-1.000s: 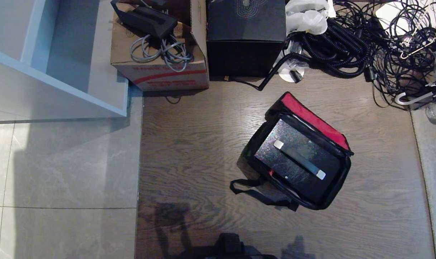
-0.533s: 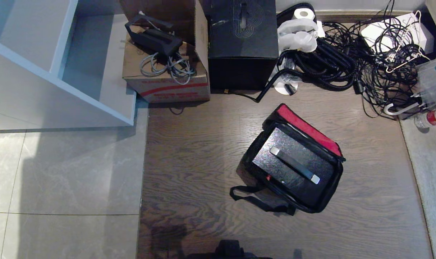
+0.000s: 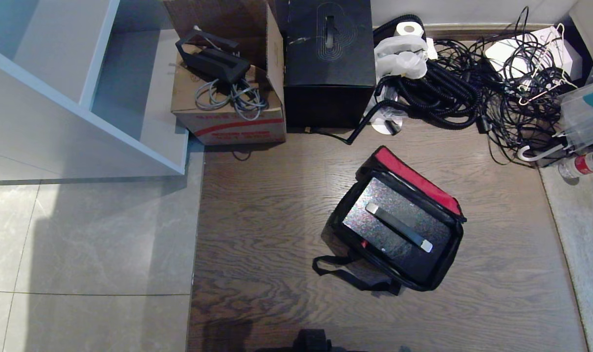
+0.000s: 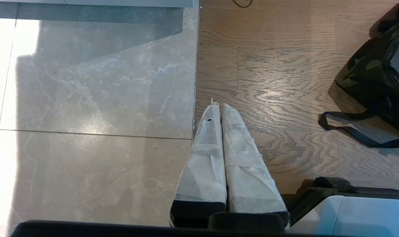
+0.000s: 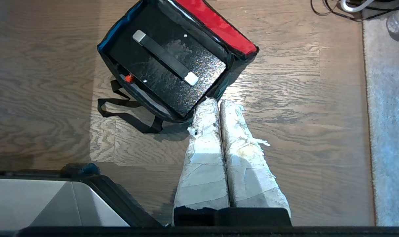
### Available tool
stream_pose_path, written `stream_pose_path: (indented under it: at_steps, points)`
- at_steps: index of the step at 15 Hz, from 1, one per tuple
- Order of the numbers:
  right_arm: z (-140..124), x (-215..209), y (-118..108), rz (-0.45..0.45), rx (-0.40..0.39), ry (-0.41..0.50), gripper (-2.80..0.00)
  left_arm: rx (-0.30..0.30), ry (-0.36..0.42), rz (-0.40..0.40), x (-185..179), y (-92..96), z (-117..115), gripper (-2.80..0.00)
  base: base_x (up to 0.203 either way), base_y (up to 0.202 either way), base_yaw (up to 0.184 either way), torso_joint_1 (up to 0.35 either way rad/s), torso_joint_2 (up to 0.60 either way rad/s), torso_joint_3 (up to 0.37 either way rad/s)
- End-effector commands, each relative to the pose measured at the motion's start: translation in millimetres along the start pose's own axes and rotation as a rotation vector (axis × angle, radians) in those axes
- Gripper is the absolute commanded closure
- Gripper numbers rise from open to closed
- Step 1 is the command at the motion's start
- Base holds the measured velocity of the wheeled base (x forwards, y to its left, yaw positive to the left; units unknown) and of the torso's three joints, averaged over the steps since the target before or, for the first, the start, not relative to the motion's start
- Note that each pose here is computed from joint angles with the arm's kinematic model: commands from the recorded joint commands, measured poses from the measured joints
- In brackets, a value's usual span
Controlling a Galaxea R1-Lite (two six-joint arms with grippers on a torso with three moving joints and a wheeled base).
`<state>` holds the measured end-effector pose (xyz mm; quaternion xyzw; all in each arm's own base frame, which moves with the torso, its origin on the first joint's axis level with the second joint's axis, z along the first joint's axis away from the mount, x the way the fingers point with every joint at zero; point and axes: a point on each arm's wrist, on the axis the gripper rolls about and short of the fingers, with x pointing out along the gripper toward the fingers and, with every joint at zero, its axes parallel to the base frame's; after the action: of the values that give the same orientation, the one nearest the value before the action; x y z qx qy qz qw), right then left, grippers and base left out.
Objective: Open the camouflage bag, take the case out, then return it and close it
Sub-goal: Grip the handle
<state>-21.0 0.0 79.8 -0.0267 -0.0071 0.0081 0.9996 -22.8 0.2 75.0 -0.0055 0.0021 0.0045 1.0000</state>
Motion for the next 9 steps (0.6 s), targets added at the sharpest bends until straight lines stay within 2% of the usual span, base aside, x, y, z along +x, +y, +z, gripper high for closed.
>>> stream_pose_path:
  at_steps: [1, 3, 7, 9]
  points:
    - [-4.4, 1.1, 0.3, 0.003, -0.005, 0.014, 0.0, -0.001, 0.0, 0.0, 0.0, 0.0, 0.0, 0.0, 0.0, 0.0, 0.0, 0.0, 0.0, 0.0]
    - [-4.3, 1.0, 0.3, 0.006, -0.026, 0.01, 0.0, 0.0, 0.0, 0.0, 0.0, 0.0, 0.0, 0.0, 0.0, 0.0, 0.0, 0.0, 0.0, 0.0]
    - [-4.7, 0.8, 0.4, 0.007, -0.021, 0.024, 0.0, 0.0, 0.0, 0.0, 0.0, 0.0, 0.0, 0.0, 0.0, 0.0, 0.0, 0.0, 0.0, 0.0]
    - [4.9, -1.5, -0.2, 0.001, -0.014, -0.012, 0.0, 0.0, 0.0, 0.0, 0.0, 0.0, 0.0, 0.0, 0.0, 0.0, 0.0, 0.0, 0.0, 0.0]
